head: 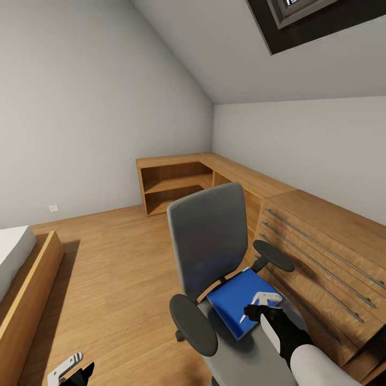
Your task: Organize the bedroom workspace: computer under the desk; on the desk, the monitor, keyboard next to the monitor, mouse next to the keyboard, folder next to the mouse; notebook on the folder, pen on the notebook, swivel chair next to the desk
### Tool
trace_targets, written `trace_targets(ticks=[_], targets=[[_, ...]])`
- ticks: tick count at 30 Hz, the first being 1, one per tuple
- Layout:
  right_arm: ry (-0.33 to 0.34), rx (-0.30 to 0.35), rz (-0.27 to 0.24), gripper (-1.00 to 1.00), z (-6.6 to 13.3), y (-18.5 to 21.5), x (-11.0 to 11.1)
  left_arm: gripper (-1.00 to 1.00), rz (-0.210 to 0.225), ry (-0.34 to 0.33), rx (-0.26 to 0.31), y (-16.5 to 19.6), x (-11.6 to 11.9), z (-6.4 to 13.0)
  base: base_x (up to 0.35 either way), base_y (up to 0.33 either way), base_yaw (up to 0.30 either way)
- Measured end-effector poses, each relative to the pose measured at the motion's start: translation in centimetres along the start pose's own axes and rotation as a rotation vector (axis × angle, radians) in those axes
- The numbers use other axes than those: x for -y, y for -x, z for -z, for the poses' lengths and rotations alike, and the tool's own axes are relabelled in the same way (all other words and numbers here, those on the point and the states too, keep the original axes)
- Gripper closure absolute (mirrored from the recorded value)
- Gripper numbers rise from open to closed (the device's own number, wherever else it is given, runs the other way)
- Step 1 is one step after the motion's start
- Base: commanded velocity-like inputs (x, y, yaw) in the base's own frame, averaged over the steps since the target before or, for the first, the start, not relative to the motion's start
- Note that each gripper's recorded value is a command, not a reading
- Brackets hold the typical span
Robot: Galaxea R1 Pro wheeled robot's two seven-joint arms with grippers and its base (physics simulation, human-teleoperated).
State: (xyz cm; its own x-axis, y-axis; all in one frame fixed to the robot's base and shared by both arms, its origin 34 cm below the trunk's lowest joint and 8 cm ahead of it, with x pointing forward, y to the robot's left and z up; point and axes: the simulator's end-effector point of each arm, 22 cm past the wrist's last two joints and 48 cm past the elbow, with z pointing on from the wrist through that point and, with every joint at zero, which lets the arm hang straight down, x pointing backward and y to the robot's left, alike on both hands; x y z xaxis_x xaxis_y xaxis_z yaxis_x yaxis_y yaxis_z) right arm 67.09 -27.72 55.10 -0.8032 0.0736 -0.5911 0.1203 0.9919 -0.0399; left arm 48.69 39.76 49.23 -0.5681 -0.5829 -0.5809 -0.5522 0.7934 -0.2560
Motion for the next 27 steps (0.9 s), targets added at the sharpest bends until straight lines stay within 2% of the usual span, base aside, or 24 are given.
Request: trace_targets(ticks=[27], targets=[[-0.004, -0.009, 0.006, 1.0, 0.07, 0.02, 0.12, -1.0, -0.001, -0.001, 0.0, 0.01, 0.01, 0.0, 0.0, 0.0, 0.0]])
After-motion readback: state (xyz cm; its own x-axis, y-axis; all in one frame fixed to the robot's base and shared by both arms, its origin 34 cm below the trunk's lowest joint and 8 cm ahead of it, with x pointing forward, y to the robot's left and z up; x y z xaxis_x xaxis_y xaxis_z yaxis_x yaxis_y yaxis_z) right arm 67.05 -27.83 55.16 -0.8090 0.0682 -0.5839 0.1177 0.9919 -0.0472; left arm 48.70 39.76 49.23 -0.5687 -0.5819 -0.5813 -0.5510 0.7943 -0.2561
